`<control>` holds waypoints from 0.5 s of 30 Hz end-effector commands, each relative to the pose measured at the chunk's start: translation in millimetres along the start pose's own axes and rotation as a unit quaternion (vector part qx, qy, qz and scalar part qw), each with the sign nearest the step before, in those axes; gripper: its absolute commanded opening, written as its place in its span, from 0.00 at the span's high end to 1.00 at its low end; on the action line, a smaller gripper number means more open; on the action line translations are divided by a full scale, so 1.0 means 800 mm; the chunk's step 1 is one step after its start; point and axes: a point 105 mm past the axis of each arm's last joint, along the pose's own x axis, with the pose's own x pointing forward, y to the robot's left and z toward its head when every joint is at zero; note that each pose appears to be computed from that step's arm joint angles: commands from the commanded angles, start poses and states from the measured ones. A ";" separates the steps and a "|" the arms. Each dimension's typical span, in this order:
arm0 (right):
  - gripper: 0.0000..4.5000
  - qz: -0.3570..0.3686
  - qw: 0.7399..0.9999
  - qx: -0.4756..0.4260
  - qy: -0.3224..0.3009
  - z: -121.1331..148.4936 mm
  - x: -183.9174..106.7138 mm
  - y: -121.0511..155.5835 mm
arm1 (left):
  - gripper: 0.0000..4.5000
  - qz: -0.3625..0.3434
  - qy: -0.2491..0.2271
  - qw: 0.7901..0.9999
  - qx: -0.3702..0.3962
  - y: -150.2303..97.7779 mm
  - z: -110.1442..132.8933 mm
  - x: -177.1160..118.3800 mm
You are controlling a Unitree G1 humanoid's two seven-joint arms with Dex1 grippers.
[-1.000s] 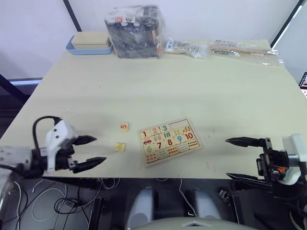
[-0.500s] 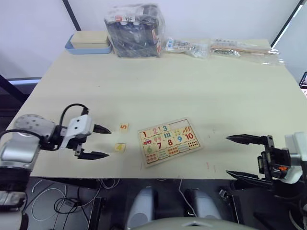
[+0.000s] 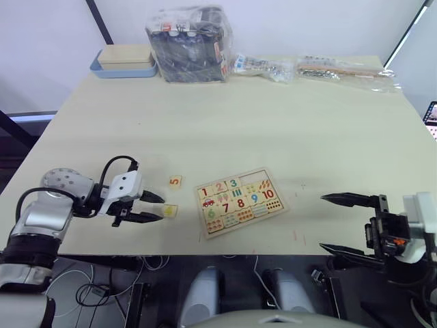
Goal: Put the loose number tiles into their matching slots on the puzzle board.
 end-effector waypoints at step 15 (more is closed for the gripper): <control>0.00 -0.004 1.000 -0.009 -0.006 0.003 -0.002 0.006 | 0.44 -0.016 -0.001 0.999 0.037 0.002 0.007 0.007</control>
